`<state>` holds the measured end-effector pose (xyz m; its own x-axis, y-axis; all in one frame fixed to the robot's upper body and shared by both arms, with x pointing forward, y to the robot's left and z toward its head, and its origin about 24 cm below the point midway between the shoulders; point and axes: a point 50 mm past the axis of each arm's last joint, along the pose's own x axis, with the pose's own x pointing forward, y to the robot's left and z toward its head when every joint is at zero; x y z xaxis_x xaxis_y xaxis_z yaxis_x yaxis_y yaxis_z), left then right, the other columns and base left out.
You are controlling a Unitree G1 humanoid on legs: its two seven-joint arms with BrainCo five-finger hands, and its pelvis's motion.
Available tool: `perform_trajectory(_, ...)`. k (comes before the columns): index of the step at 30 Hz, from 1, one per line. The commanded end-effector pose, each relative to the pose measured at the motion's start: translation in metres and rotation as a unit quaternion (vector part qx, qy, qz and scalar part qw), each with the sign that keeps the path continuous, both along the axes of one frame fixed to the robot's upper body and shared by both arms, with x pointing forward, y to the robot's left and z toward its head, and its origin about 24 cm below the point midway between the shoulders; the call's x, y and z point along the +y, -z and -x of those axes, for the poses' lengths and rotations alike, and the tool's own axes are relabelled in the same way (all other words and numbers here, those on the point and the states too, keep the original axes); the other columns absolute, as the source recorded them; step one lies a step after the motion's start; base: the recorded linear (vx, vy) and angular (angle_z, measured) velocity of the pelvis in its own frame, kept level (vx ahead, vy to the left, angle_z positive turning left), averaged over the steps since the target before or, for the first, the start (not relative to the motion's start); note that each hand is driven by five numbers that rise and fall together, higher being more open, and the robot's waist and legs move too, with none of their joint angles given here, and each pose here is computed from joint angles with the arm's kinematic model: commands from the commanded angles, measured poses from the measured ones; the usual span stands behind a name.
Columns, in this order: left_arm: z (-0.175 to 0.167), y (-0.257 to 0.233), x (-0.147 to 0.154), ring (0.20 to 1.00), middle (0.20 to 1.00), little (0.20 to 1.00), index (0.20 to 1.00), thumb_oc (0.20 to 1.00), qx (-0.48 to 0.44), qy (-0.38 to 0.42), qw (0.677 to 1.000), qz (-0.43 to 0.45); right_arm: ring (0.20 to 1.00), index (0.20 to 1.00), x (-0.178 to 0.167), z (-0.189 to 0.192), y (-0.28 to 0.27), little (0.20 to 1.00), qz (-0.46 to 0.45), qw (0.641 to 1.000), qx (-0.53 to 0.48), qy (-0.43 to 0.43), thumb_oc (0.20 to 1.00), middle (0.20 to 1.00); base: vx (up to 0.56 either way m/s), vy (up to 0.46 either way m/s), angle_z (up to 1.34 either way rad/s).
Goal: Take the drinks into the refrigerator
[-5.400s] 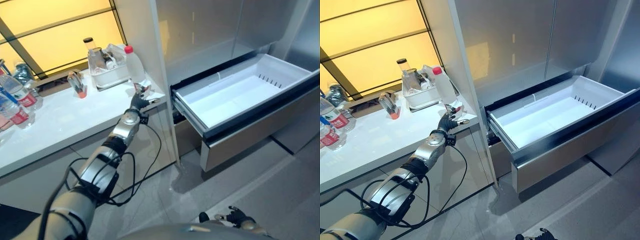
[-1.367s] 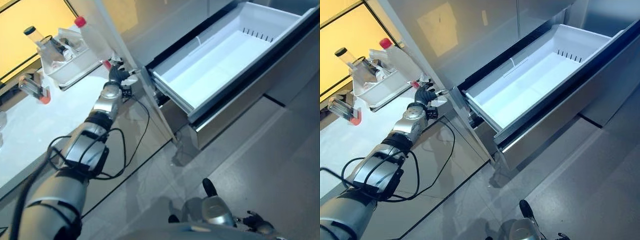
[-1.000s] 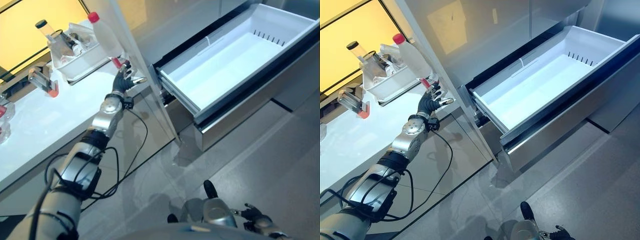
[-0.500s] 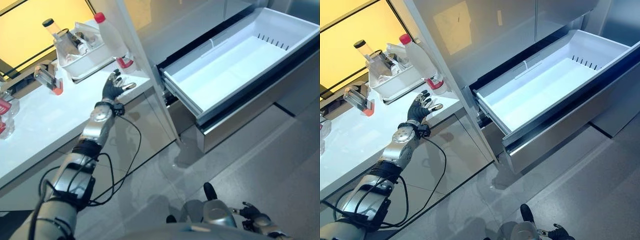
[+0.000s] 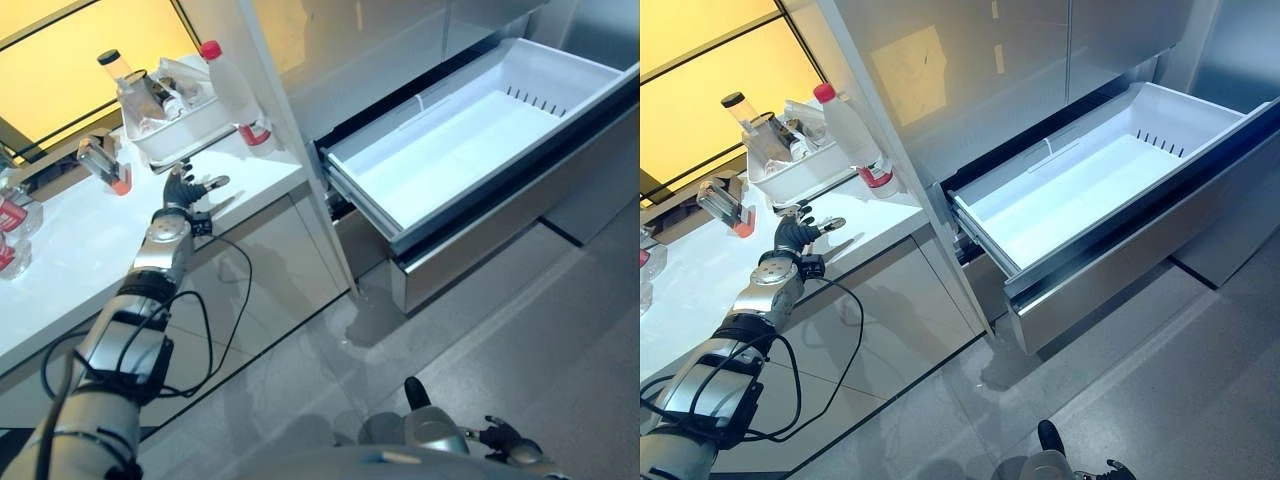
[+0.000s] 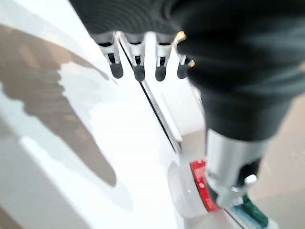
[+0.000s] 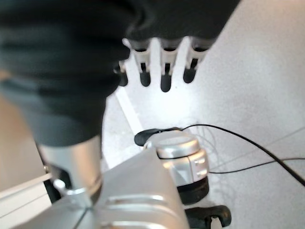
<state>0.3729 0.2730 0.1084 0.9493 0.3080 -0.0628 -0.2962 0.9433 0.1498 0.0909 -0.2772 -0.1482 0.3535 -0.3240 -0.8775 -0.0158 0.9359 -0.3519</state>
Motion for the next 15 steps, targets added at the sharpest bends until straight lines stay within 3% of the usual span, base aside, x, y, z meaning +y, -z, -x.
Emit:
perform_trajectory(1,-0.007,-0.039,0.011,1.0,1.0,1.0,1.0,1.0,-0.068,-0.023,0.997,0.002,1.0,1.0,0.009,0.009,0.006,1.0,-0.016,1.0,0.016,-0.001,1.0,1.0,0.0,0.0,0.0)
perform_trajectory(7,-0.018,-0.066,-0.016,1.0,1.0,1.0,1.0,1.0,-0.12,0.027,0.992,0.018,1.0,1.0,0.007,0.004,0.003,1.0,-0.018,1.0,-0.004,0.008,1.0,1.0,0.04,0.044,0.11)
perform_trajectory(15,-0.008,-0.07,-0.008,1.0,1.0,1.0,1.0,1.0,-0.15,0.037,0.987,0.038,1.0,1.0,0.006,-0.001,0.002,1.0,-0.02,1.0,-0.006,-0.008,1.0,1.0,0.0,0.028,0.09)
